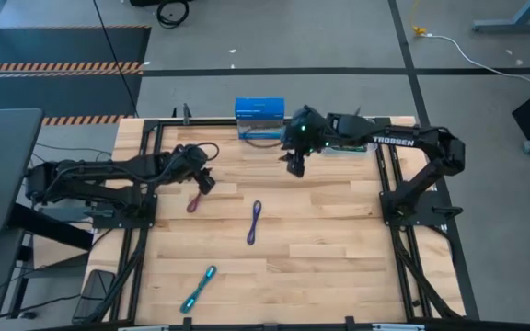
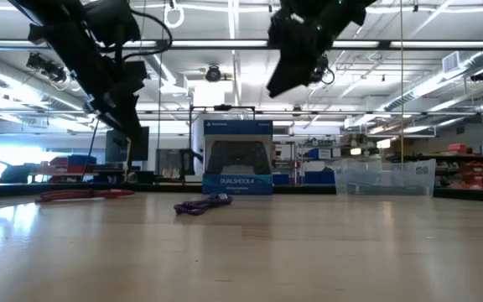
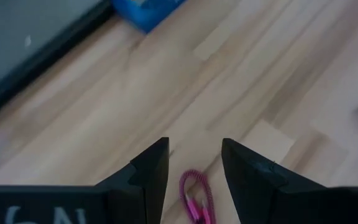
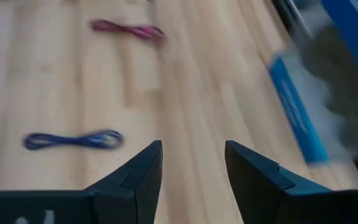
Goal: Pick and place USB-C Cables
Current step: Put the pink charger cable into the bin
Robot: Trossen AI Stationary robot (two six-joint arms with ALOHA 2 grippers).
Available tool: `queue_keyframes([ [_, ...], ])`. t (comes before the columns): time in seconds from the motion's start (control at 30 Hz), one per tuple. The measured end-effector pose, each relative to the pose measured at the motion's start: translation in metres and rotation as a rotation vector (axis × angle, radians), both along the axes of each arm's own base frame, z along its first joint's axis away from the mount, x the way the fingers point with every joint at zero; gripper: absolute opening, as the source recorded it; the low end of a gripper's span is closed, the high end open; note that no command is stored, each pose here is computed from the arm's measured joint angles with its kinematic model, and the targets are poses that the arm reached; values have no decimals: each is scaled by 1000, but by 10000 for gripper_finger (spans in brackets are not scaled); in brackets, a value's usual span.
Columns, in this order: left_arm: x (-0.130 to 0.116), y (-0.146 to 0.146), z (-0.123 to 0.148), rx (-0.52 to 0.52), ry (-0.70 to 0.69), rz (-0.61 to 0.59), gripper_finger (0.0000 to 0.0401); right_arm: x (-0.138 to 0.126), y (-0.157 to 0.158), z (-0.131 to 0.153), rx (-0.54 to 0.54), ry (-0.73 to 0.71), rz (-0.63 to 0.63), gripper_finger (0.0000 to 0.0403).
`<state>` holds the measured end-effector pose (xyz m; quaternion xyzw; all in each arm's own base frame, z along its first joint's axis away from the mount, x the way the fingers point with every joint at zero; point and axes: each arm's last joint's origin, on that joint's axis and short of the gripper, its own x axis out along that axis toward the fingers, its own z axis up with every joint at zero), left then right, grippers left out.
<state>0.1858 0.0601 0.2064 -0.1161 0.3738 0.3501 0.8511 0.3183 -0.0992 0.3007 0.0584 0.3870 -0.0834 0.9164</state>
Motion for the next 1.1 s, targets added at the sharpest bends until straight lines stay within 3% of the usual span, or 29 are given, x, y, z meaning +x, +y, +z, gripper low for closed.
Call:
queue_keyframes([
  [0.23,-18,16,-8,-138,73,138,158,16,39,5,-40,-77,107,180],
  [0.4,-22,26,-9,-243,33,159,158,19,56,5,-62,-72,134,180],
  [1.1,-32,30,-13,-282,112,181,158,19,62,-5,-115,-55,139,180],
])
